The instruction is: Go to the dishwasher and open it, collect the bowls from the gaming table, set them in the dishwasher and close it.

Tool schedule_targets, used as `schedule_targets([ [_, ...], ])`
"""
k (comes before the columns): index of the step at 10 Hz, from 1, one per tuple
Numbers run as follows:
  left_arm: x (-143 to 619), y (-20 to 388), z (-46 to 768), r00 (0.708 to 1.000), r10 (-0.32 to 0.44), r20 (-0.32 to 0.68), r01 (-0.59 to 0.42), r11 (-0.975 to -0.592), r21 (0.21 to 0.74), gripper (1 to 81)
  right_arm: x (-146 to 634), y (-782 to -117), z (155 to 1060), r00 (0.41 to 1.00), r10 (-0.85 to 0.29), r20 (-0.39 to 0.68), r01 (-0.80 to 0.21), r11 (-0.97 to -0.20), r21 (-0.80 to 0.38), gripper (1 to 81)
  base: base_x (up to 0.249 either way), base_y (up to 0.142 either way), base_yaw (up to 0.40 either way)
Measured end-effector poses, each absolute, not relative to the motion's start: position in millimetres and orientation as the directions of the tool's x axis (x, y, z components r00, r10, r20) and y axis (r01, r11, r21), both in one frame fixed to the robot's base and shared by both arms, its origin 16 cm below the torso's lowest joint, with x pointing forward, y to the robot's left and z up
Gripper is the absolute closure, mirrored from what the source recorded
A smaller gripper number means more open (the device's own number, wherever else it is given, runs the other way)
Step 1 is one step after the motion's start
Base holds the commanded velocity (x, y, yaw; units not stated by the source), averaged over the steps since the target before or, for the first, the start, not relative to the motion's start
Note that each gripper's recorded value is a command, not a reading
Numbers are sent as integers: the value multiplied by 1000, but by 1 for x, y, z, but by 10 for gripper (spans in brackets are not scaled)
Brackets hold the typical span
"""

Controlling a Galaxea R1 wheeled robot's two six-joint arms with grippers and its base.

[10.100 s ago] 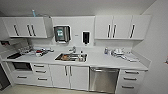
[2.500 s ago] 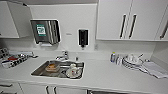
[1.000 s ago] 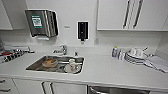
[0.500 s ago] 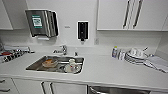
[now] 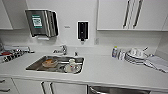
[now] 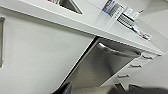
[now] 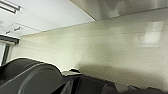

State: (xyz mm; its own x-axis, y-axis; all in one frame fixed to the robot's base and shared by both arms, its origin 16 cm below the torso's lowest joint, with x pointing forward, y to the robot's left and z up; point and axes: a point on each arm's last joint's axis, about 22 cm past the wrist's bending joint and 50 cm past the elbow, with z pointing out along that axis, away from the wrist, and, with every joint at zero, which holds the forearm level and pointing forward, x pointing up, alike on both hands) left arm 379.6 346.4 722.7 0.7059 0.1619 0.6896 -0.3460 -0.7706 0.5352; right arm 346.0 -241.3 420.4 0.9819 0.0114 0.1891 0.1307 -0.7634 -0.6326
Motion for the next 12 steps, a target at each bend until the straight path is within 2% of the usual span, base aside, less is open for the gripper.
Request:
schedule_targets([
  [5, 379, 344, 718, 716, 154, 681, -346, -769, 538, 10, 412, -247, 512, 989, -41, 144, 71, -720, -690, 10, 0, 0, 0],
  [8, 379, 345, 718, 716, 154, 680, -345, -770, 537, 10, 447, -273, 563, 986, -158, 53, -73, -697, -714, 10, 0, 0, 0],
  [12, 379, 345, 718, 717, 155, 680, -344, -770, 538, 10, 499, -294, 619, 925, -376, -62, -298, -611, -733, 10, 0, 0, 0],
])
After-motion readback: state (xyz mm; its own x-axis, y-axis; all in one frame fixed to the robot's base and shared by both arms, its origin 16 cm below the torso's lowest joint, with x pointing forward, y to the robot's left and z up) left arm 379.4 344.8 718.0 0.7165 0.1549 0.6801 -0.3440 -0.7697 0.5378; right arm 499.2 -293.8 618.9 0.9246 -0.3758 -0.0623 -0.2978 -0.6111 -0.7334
